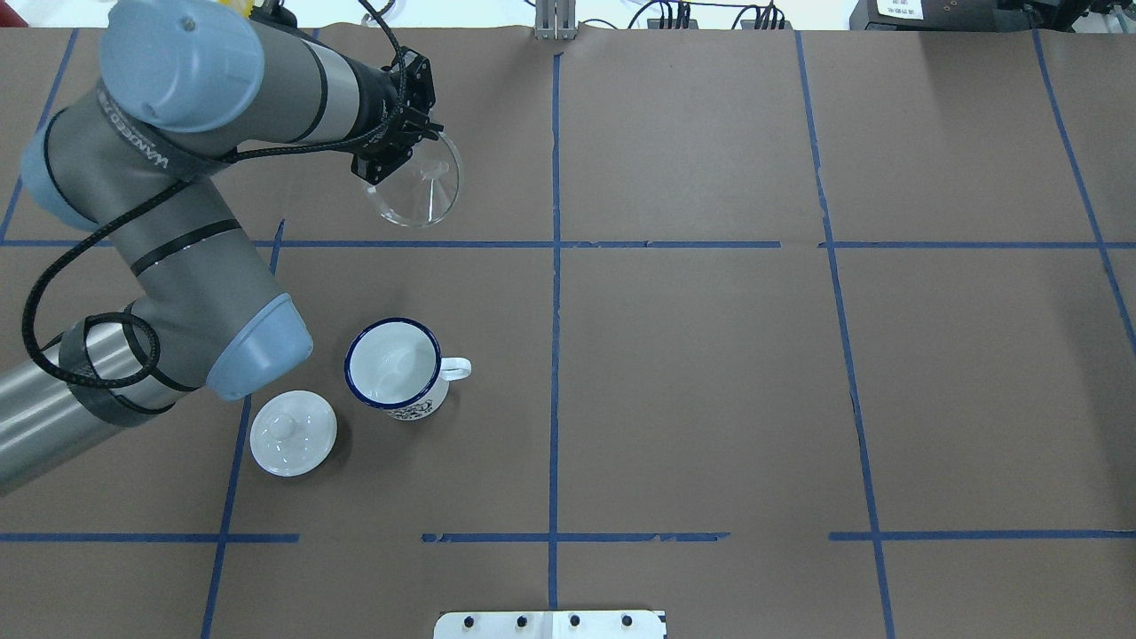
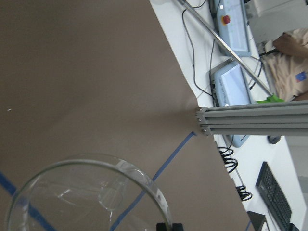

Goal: Place funnel on cup
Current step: 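Lift the funnel and carry it over the open mug, then lower the funnel stem into the mug and open the left gripper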

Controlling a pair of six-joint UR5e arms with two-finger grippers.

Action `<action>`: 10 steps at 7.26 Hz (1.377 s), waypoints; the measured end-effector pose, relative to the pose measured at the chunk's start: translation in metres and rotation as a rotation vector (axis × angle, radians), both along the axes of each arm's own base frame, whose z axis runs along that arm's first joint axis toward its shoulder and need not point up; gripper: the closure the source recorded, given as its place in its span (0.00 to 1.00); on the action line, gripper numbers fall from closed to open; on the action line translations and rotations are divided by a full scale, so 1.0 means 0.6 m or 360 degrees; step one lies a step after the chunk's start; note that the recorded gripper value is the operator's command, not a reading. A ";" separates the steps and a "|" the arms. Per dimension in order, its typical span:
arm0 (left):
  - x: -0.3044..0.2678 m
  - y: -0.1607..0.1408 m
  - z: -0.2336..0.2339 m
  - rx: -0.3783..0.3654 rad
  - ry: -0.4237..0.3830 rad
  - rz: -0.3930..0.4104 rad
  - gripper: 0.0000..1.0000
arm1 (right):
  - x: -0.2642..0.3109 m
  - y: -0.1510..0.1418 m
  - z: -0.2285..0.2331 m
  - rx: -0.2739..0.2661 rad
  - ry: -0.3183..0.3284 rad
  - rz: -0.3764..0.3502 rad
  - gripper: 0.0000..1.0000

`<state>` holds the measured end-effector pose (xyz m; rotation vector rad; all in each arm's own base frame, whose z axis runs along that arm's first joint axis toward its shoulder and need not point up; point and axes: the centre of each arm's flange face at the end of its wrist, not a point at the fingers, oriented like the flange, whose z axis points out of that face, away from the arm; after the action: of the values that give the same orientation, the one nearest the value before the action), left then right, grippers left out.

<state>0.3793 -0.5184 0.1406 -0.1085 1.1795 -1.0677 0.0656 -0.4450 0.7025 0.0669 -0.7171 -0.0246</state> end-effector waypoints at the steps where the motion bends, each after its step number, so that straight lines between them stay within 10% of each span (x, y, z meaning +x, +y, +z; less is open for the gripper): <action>1: 0.003 0.026 -0.023 -0.0175 -0.0106 0.0126 1.00 | 0.000 0.000 0.000 0.0000 -0.0001 0.0000 0.00; 4: 0.087 0.120 -0.002 -0.0493 -0.0387 0.0458 1.00 | 0.000 0.000 0.000 0.0000 -0.0001 0.0000 0.00; 10: 0.123 0.144 0.055 -0.0393 -0.0503 0.0677 1.00 | 0.000 0.000 0.000 -0.0001 -0.0001 0.0000 0.00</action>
<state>0.4533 -0.4323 0.1734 -0.3543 0.6951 -0.8103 0.0655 -0.4450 0.7028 0.0664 -0.7178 -0.0244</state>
